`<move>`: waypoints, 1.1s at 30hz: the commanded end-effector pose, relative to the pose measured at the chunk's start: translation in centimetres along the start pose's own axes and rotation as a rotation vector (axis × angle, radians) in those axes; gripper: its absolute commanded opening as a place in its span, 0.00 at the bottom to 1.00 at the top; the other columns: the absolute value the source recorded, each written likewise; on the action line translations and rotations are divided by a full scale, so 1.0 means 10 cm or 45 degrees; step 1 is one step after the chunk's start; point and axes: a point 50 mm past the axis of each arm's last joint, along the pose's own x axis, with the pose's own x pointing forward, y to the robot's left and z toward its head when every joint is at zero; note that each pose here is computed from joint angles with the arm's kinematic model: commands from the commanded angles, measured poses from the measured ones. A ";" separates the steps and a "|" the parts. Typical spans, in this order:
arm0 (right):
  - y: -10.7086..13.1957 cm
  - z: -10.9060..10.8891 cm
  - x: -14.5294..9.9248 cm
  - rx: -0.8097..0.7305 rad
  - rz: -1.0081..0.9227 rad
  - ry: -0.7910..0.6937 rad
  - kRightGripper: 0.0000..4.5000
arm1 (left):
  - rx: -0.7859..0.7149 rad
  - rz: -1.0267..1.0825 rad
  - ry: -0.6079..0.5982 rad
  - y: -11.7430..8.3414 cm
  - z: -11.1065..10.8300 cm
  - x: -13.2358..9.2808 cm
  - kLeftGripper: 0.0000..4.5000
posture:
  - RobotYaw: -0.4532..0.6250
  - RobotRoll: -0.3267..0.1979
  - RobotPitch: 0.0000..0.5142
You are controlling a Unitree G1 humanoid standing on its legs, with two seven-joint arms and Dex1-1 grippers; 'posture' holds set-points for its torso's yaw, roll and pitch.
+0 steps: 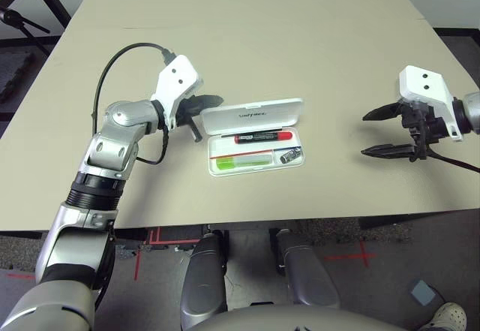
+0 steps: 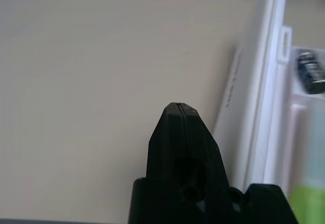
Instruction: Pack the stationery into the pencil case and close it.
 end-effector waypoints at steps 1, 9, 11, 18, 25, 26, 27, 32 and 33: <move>0.03 -0.06 0.02 0.009 0.014 0.041 1.00 | -0.016 -0.137 0.029 -0.16 -0.01 -0.01 0.01 | 0.31 0.62 0.41; 0.03 -0.10 0.06 0.009 0.017 0.062 1.00 | -0.019 -0.299 0.175 -0.36 -0.15 0.02 0.01 | 0.32 0.62 0.41; 0.02 -0.10 0.07 0.007 0.017 0.069 1.00 | -0.010 -0.328 0.206 -0.39 -0.19 0.04 0.01 | 0.32 0.62 0.41; 0.02 -0.11 0.07 0.004 0.016 0.078 1.00 | 0.034 -0.406 0.343 -0.47 -0.35 0.07 0.01 | 0.32 0.62 0.41; 0.03 -0.14 0.10 0.013 0.013 0.085 1.00 | 0.047 -0.451 0.426 -0.52 -0.47 0.06 0.01 | 0.31 0.62 0.42; 0.03 -0.14 0.10 0.015 0.013 0.085 1.00 | 0.041 -0.456 0.424 -0.53 -0.47 0.05 0.01 | 0.31 0.62 0.42; 0.03 -0.15 0.11 0.017 0.010 0.082 1.00 | 0.032 -0.433 0.406 -0.52 -0.47 0.05 0.01 | 0.31 0.62 0.42; -0.04 -0.08 0.14 0.000 -0.110 -0.066 1.00 | -0.034 -0.154 0.164 -0.32 -0.34 0.06 0.15 | 0.31 0.62 0.44; -0.07 -0.05 0.15 0.000 -0.153 -0.118 1.00 | -0.049 -0.089 0.118 -0.27 -0.31 0.06 0.22 | 0.31 0.62 0.44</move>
